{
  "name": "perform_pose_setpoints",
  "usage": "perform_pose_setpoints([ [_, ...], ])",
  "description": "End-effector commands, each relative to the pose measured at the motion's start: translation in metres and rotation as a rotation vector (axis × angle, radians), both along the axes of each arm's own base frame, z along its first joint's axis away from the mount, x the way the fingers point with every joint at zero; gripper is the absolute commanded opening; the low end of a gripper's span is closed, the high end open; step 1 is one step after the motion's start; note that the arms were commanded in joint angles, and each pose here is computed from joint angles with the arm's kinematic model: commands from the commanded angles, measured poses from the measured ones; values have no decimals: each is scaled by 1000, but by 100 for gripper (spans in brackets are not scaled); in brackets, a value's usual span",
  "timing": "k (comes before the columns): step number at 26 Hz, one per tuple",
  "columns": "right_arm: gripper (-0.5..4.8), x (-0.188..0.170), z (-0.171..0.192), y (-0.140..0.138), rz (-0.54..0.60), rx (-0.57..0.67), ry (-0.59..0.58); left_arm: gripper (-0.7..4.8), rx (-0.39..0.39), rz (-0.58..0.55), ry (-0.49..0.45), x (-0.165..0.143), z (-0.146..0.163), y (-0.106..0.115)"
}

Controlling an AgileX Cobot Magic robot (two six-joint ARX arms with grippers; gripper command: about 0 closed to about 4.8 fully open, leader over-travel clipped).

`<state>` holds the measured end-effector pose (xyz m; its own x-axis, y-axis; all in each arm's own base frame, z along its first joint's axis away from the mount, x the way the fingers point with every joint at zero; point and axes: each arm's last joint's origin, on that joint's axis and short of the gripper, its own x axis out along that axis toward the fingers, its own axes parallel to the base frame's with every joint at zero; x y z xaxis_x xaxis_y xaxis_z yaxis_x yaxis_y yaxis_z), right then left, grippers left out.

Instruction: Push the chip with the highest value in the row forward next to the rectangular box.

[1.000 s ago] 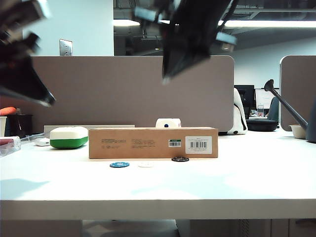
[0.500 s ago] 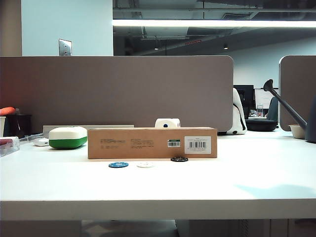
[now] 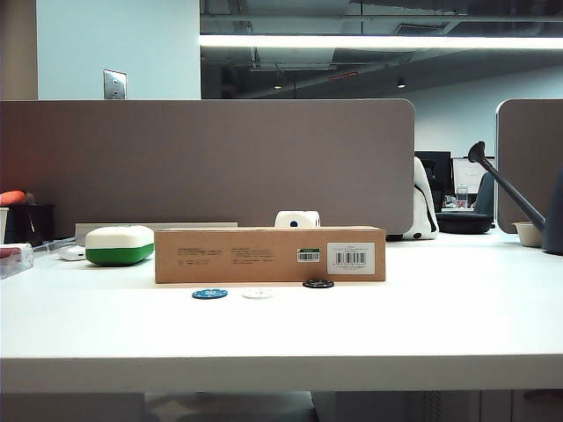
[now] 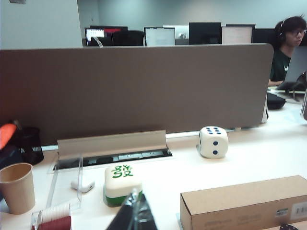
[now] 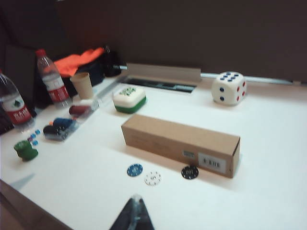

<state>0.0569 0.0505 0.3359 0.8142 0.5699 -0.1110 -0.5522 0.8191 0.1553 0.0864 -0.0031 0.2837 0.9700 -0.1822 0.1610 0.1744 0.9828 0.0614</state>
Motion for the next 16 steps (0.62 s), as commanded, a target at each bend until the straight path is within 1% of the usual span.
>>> perform_pose_setpoints([
  [1, -9, 0, -2, 0, 0, -6, 3, -5, 3, -20, -54, -9, 5, -2],
  [10, -9, 0, -3, 0, 2, -9, 6, -5, 5, -21, -100, -18, 7, -2],
  [16, -9, 0, -3, 0, 2, -9, 6, -5, 7, -21, -168, -34, 9, -2],
])
